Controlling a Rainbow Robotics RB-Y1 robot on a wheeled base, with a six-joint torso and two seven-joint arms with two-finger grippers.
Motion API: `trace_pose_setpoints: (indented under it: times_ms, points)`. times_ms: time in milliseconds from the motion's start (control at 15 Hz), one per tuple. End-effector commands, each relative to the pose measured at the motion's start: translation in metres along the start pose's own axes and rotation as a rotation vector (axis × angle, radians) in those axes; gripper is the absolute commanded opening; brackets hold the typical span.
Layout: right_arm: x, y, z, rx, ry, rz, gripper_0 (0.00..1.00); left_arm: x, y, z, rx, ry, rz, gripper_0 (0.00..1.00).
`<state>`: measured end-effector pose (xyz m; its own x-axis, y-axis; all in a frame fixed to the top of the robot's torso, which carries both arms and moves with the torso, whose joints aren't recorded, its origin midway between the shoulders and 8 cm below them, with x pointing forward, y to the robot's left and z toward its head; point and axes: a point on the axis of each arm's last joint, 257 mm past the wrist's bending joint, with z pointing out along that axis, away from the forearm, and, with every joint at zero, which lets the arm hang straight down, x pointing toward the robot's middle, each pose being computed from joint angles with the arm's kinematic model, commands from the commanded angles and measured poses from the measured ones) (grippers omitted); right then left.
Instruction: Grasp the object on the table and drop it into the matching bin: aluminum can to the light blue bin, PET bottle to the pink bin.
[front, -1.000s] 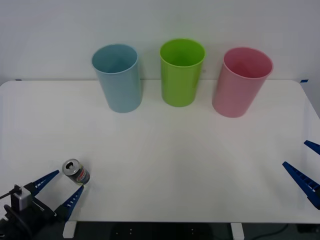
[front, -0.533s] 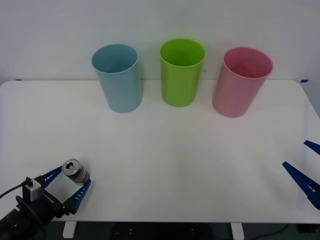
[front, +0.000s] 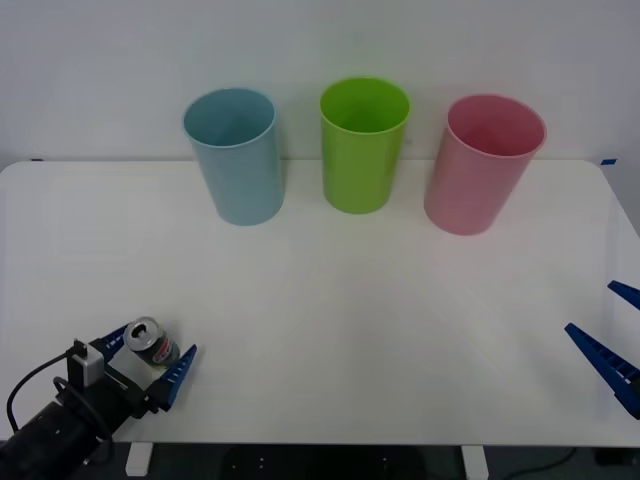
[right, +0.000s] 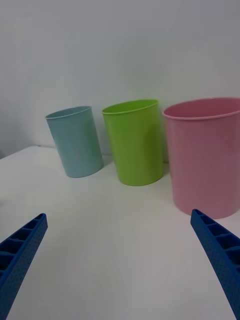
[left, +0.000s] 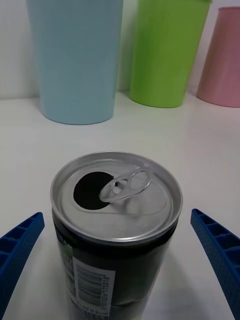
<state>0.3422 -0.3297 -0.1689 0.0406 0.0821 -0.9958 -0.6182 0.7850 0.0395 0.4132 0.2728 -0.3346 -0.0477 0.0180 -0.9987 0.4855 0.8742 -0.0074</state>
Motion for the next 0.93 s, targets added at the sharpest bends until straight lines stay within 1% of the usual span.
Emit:
trace_pose_setpoints:
  times_ms: [67,133,200,267,333,400,933]
  points:
    - [0.0000,0.0000,0.0000,0.000,0.000,0.000,1.00,-0.0010,0.0014,0.0019,-0.001,0.000,0.005,1.00]
    - [0.0000,0.0000,0.0000,0.000,0.000,0.000,1.00,-0.0008,0.0006,0.0018,0.000,0.000,0.003,1.00]
    - [0.0000,0.0000,0.0000,0.000,0.000,0.000,1.00,-0.0002,0.0006,0.0016,0.000,0.001,0.002,0.70]
    - [0.0000,0.0000,0.0000,0.000,0.000,0.000,1.00,-0.0002,0.0006,0.0016,0.000,0.001,0.004,0.10]
    - [0.0000,0.0000,0.0000,0.000,0.000,0.000,1.00,-0.0002,0.0006,0.0016,0.000,0.001,0.004,0.02]
    - [0.0000,0.0000,0.0000,0.000,0.000,0.000,1.00,-0.0002,0.0006,0.0016,0.000,0.001,0.004,0.00]
    - [0.0000,0.0000,0.0000,0.000,0.000,0.000,1.00,0.0001,0.0050,-0.0021,-0.012,0.002,-0.002,0.00]
